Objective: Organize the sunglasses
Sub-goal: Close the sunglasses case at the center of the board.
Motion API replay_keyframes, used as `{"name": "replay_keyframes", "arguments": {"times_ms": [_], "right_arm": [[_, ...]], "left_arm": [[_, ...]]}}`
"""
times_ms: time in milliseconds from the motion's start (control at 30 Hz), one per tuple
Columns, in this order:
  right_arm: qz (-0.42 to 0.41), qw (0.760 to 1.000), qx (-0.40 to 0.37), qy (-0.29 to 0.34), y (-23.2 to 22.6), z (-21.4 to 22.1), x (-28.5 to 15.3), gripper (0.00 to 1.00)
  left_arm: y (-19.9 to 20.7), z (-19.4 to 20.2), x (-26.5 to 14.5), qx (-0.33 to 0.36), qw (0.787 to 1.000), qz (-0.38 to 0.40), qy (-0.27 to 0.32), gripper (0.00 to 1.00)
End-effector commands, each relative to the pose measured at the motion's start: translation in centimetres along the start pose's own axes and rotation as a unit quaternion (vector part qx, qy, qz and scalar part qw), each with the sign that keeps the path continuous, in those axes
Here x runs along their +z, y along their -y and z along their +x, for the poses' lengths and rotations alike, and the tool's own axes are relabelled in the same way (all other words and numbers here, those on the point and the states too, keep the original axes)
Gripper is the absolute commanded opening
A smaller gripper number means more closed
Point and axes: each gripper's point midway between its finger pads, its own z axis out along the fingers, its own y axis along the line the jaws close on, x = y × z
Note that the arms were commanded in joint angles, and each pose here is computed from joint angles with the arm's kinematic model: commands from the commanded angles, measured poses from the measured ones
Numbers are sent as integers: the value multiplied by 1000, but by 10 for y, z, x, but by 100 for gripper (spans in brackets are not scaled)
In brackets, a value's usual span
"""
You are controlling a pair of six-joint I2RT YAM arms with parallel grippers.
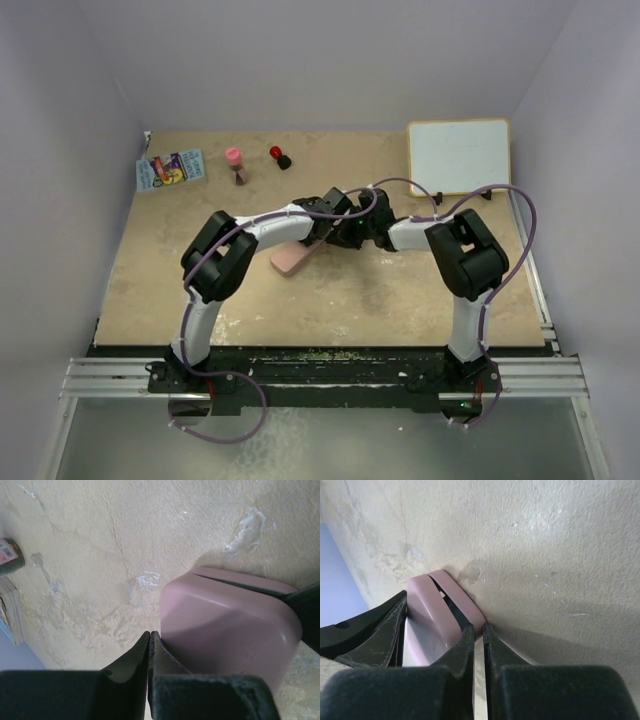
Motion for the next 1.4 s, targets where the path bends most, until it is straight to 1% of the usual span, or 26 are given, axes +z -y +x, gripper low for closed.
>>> {"name": "replay_keyframes", "arguments": {"times_ms": [0,67,133,200,400,567,700,767,833,867,900,967,1000,1067,1133,1200,1367], "right_arm": [[-53,993,-4,-102,1,55,-2,8],[-70,991,-12,-112,-2,59,-5,15],[-64,992,-14,-108,2,60,-9,26],[-61,993,-18,-103,3,60,-12,34],[-62,992,-29,-110,7,63,-14,43],[-58,991,-23,-118,22,71,-8,44],[-54,991,-13,-123,32,76,-3,44],[-56,991,-9,-122,32,76,-2,44],[-57,991,-7,-120,32,75,-1,44],[-56,991,-5,-121,33,76,-1,44],[-55,991,-5,-121,33,75,-1,44],[-54,991,-5,-120,33,75,-1,44],[-53,991,-4,-121,34,75,-1,44],[-51,991,-4,-121,35,76,-1,44],[-52,991,-3,-121,35,76,-1,44],[-51,991,-1,-120,34,76,0,44],[-53,991,1,-119,33,74,0,44]], "left_arm": [[38,1,6,20,999,34,6,4],[31,0,4,18,1000,18,9,4],[26,-3,2,15,1000,13,17,4],[25,-6,-2,14,1000,17,23,4],[12,-21,-20,-3,998,34,55,4],[-6,-30,-35,-23,995,58,82,4],[-17,-43,-57,-45,986,107,118,4],[-8,-45,-66,-47,980,150,124,4],[5,-40,-68,-48,975,191,108,4],[15,-38,-70,-49,968,223,102,4],[18,-35,-69,-54,965,239,95,4],[25,-32,-71,-67,951,285,97,7],[28,-32,-74,-71,942,311,102,13],[28,-31,-78,-76,932,338,108,16],[29,-28,-82,-73,926,353,113,18],[32,-27,-86,-69,922,363,118,24],[40,-21,-90,-60,914,384,115,26]]}}
